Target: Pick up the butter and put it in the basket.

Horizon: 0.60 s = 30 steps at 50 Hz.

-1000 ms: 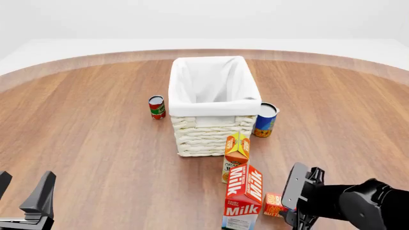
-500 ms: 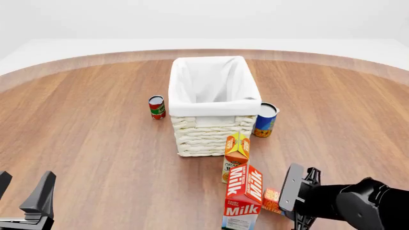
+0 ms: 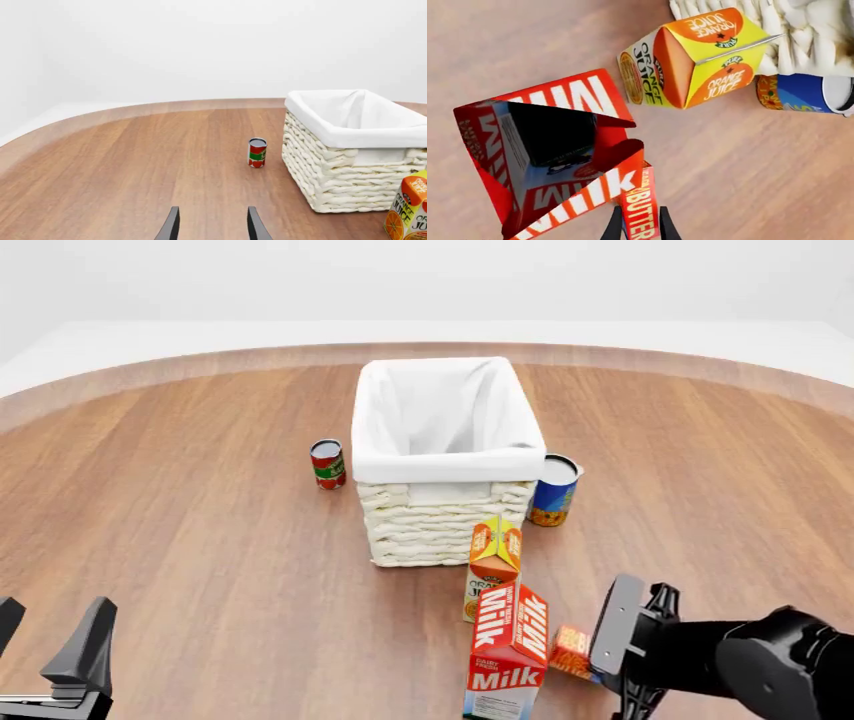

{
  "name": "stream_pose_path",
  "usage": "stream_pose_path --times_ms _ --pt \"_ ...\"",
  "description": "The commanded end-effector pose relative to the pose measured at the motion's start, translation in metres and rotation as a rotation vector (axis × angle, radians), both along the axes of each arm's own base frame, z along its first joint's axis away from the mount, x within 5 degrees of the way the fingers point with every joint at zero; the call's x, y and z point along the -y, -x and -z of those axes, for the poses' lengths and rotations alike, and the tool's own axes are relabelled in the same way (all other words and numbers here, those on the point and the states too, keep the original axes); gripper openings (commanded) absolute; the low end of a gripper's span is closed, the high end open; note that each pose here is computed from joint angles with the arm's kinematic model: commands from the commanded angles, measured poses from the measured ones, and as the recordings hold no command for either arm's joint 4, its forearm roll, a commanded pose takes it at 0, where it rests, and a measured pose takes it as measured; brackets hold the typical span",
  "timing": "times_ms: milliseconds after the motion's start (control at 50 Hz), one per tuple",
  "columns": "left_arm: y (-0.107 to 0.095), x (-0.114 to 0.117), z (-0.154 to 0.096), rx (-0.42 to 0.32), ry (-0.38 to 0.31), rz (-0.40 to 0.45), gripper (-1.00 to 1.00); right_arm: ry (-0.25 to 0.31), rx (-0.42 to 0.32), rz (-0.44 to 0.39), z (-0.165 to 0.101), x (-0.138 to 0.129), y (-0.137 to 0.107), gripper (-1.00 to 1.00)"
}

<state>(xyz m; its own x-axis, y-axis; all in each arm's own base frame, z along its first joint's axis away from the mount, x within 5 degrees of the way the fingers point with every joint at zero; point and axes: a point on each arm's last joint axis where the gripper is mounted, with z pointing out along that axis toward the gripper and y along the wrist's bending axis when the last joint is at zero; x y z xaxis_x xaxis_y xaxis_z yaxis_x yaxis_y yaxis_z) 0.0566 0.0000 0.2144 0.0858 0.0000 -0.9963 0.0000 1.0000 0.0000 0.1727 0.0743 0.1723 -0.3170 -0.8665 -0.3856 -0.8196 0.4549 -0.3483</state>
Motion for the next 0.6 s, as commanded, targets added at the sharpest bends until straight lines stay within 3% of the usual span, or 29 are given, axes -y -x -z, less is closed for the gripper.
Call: stream_pose_path --times_ms 20,240,380,460,600 --pt "0.0 0.0 0.0 0.0 0.0 0.0 1.0 -0.031 0.032 0.043 -0.012 0.005 0.004 -1.0" --pt "0.0 0.0 0.0 0.0 0.0 0.0 1.0 -0.075 0.07 0.104 -0.024 0.013 0.014 -1.0" --pt "0.0 0.0 0.0 0.0 0.0 0.0 1.0 -0.131 0.113 0.147 -0.038 0.015 0.02 -1.0" --pt "0.0 0.0 0.0 0.0 0.0 0.0 1.0 -0.198 0.138 0.179 -0.052 0.014 0.029 -1.0" --pt "0.0 0.0 0.0 0.0 0.0 0.0 1.0 -0.237 0.158 0.191 -0.055 0.015 0.038 -1.0"
